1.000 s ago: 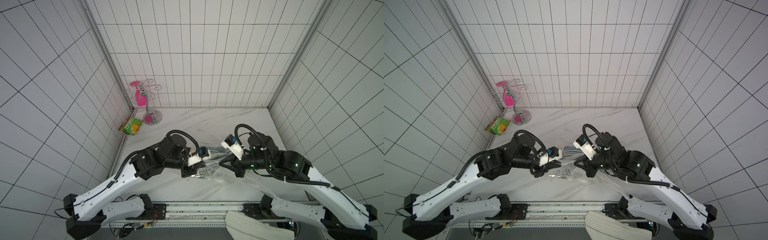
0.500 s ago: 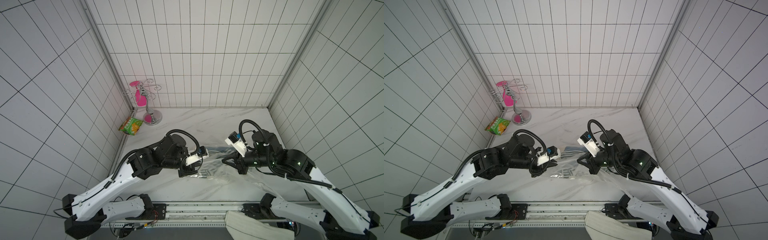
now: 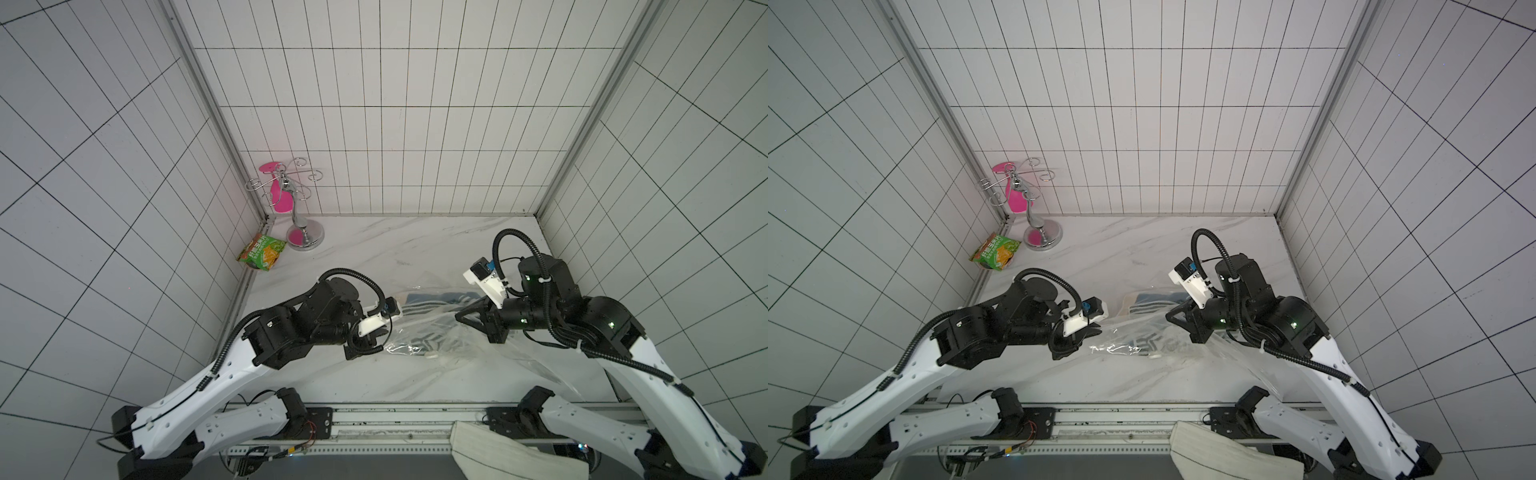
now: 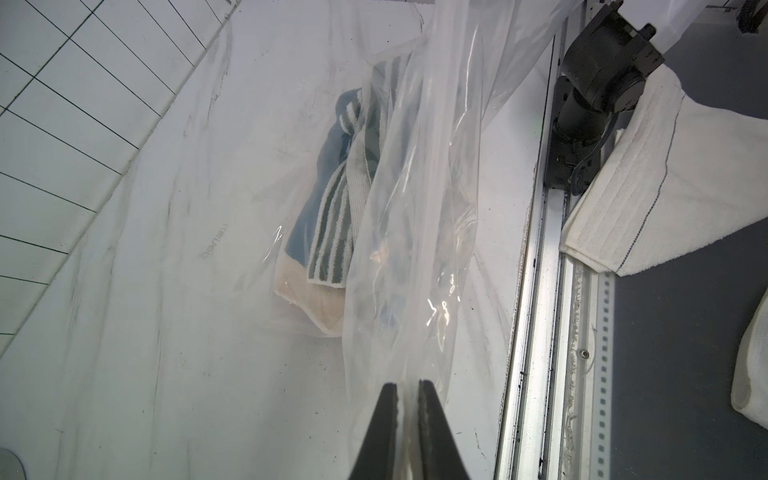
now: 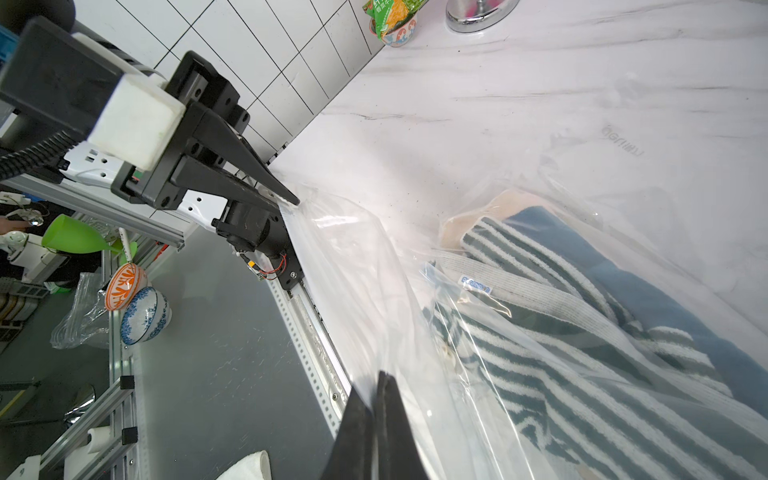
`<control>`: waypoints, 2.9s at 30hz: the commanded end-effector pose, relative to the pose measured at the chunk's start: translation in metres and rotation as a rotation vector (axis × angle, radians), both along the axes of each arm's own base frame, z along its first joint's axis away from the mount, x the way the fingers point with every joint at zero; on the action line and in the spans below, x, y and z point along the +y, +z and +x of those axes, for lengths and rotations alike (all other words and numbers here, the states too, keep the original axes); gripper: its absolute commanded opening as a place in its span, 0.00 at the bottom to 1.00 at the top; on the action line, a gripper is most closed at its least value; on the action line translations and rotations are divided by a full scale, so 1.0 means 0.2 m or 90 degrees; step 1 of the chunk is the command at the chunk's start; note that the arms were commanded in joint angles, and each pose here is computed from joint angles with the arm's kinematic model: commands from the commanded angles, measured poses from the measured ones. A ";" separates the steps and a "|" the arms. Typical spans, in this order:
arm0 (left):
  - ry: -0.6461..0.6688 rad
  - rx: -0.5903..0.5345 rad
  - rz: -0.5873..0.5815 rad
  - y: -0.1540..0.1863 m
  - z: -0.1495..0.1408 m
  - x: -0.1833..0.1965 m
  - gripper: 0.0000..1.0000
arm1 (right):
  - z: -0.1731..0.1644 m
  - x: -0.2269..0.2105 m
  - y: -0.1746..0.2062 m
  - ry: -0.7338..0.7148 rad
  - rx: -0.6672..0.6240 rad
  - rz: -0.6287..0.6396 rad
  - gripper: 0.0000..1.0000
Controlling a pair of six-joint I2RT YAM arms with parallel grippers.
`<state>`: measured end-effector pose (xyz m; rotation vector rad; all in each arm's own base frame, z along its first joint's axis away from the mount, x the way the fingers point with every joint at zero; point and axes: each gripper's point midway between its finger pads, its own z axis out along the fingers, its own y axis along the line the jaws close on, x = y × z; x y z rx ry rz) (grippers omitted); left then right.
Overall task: Place the folded towel into the vacuum bag
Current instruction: Close the vacuum bag at the center of the board, then adjust the vacuum bag at the center of the board.
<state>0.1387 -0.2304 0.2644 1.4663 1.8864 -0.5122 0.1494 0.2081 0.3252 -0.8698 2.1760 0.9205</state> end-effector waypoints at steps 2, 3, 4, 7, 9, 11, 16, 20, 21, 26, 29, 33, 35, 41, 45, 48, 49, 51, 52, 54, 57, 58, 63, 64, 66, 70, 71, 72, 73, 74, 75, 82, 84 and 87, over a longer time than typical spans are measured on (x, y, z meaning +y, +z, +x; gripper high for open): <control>0.074 0.125 0.303 -0.41 -0.17 0.49 0.00 | 0.02 -0.16 0.34 -0.081 -0.143 0.048 0.00; 0.075 0.126 0.305 -0.41 -0.17 0.50 0.00 | 0.02 -0.16 0.34 -0.081 -0.143 0.047 0.00; 0.074 0.127 0.307 -0.42 -0.17 0.50 0.00 | 0.02 -0.17 0.34 -0.082 -0.143 0.048 0.00; 0.074 0.127 0.309 -0.43 -0.18 0.51 0.00 | 0.01 -0.19 0.35 -0.088 -0.150 0.050 0.00; 0.074 0.128 0.312 -0.43 -0.18 0.52 0.00 | 0.00 -0.19 0.36 -0.089 -0.153 0.049 0.00; 0.075 0.127 0.314 -0.43 -0.18 0.52 0.00 | 0.00 -0.19 0.36 -0.087 -0.150 0.049 0.00; 0.085 0.112 0.327 -0.43 -0.16 0.54 0.00 | -0.01 -0.19 0.34 -0.084 -0.142 0.049 0.00; 0.095 0.093 0.320 -0.40 -0.12 0.53 0.00 | -0.01 -0.14 0.27 -0.056 -0.097 0.047 0.00; 0.095 0.094 0.316 -0.39 -0.11 0.52 0.00 | -0.01 -0.13 0.26 -0.052 -0.089 0.044 0.00; 0.076 0.103 0.265 -0.31 -0.12 0.44 0.00 | -0.02 -0.12 0.27 -0.045 -0.080 0.056 0.00; 0.025 0.132 0.165 -0.17 -0.17 0.29 0.11 | -0.05 -0.01 0.22 0.003 0.004 0.101 0.07; -0.034 0.153 0.075 -0.02 -0.25 0.16 0.23 | -0.16 0.13 0.15 0.080 0.083 0.150 0.48; -0.051 0.157 0.065 0.00 -0.28 0.15 0.31 | -0.25 0.17 0.25 0.133 0.102 0.218 0.65; -0.027 0.098 -0.008 0.23 -0.24 0.13 0.39 | 0.00 0.02 0.22 -0.089 0.179 0.156 0.65; 0.010 0.041 -0.070 0.38 -0.13 0.07 0.42 | 0.25 -0.26 -0.29 -0.345 0.256 -0.125 0.55; 0.024 0.040 -0.066 0.36 -0.05 0.01 0.42 | 0.32 -0.39 -0.52 -0.451 0.273 -0.216 0.57; 0.031 0.040 -0.064 0.35 -0.01 -0.01 0.42 | 0.33 -0.41 -0.58 -0.468 0.288 -0.232 0.58; 0.067 0.028 -0.066 0.32 0.10 -0.06 0.42 | 0.32 -0.39 -0.76 -0.482 0.342 -0.248 0.57; 0.083 0.026 -0.067 0.30 0.15 -0.07 0.42 | 0.31 -0.37 -0.84 -0.483 0.369 -0.251 0.56; 0.125 0.023 -0.068 0.26 0.26 -0.10 0.42 | 0.32 -0.33 -0.99 -0.488 0.404 -0.266 0.55; 0.222 0.017 -0.069 0.19 0.45 -0.07 0.42 | 0.41 -0.28 -1.12 -0.503 0.407 -0.270 0.56; 0.256 0.015 -0.071 0.18 0.51 -0.05 0.43 | 0.45 -0.25 -1.15 -0.502 0.408 -0.268 0.56; 0.419 0.034 -0.094 0.14 0.76 0.08 0.45 | 0.74 0.06 -1.31 -0.431 0.406 -0.249 0.58; 0.439 0.037 -0.096 0.14 0.78 0.10 0.45 | 0.79 0.13 -1.33 -0.409 0.397 -0.254 0.58; 0.480 0.044 -0.098 0.12 0.83 0.16 0.45 | 0.90 0.30 -1.37 -0.344 0.385 -0.267 0.58; 0.569 0.045 -0.106 0.10 0.93 0.30 0.45 | 1.02 0.48 -1.38 -0.254 0.312 -0.328 0.58; 0.589 0.044 -0.110 0.09 0.94 0.34 0.45 | 1.02 0.48 -1.39 -0.246 0.312 -0.345 0.58; 0.606 0.038 -0.109 0.09 0.96 0.37 0.45 | 1.00 0.47 -1.40 -0.235 0.320 -0.347 0.58; 0.615 0.035 -0.110 0.10 0.96 0.39 0.45 | 0.97 0.45 -1.39 -0.227 0.325 -0.347 0.59; 0.619 0.034 -0.114 0.10 0.96 0.41 0.45 | 0.93 0.41 -1.36 -0.219 0.317 -0.352 0.60; 0.617 0.031 -0.121 0.11 0.96 0.41 0.45 | 0.91 0.34 -1.31 -0.221 0.295 -0.363 0.63; 0.628 0.048 -0.166 0.09 1.02 0.36 0.45 | 0.73 0.06 -0.75 -0.270 0.293 -0.162 0.86; 0.622 0.083 -0.169 0.04 1.03 0.32 0.45 | 0.70 0.00 -0.63 -0.307 0.293 -0.110 0.86; 0.592 0.169 -0.180 -0.07 0.97 0.23 0.44 | 0.73 -0.12 -0.50 -0.371 0.305 -0.023 0.82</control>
